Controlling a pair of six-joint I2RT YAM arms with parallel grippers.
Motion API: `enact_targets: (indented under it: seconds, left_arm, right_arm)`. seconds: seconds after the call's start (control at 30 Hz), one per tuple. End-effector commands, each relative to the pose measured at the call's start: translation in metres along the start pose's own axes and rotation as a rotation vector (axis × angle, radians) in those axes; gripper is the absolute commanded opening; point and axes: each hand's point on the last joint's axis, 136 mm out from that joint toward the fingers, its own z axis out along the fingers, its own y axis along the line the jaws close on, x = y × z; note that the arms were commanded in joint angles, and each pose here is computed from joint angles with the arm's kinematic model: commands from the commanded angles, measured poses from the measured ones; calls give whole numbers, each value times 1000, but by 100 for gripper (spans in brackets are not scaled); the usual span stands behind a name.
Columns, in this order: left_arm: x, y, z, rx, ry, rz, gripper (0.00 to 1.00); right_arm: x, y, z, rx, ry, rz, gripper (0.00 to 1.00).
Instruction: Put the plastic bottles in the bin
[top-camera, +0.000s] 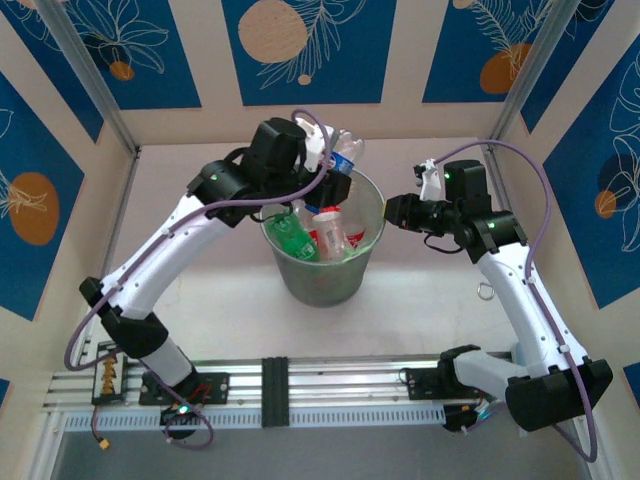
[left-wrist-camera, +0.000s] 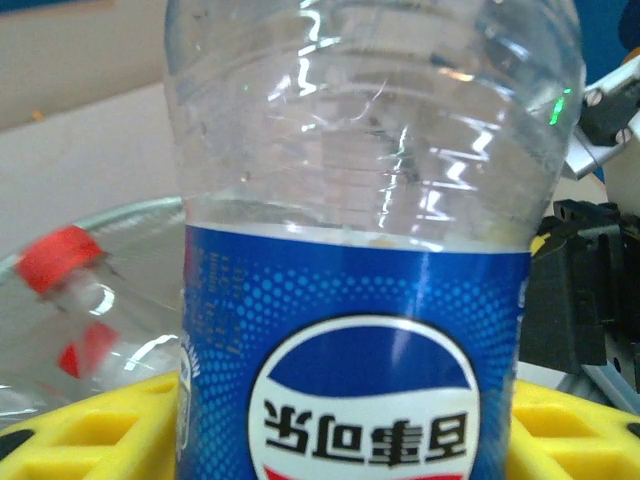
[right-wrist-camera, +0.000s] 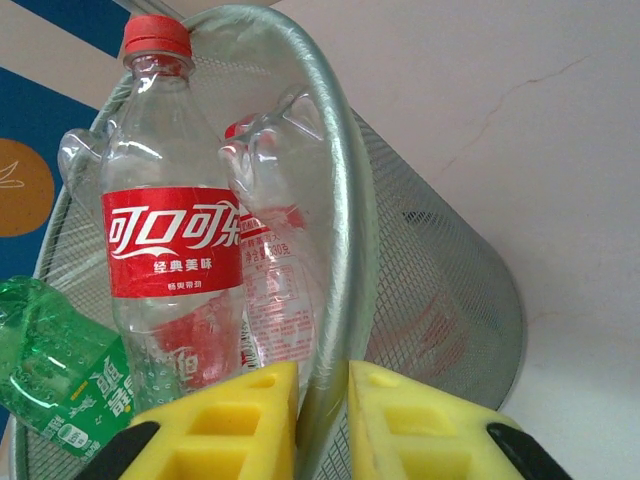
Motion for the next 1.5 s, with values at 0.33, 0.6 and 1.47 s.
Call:
enact_targets:
  seconds: [0.33,0.6,1.47]
  left_arm:
    - [51,-28,33,119,140,-275,30]
    - [61,-31,28,128,156,-267,67]
    - [54,-25,63,95,118,-211,57]
  right_arm:
    - [5,-3,3,-1,19,-16,17]
    - [3,-4,1,1,10,-19,17]
    - [2,-2,0,4,9,-21,17]
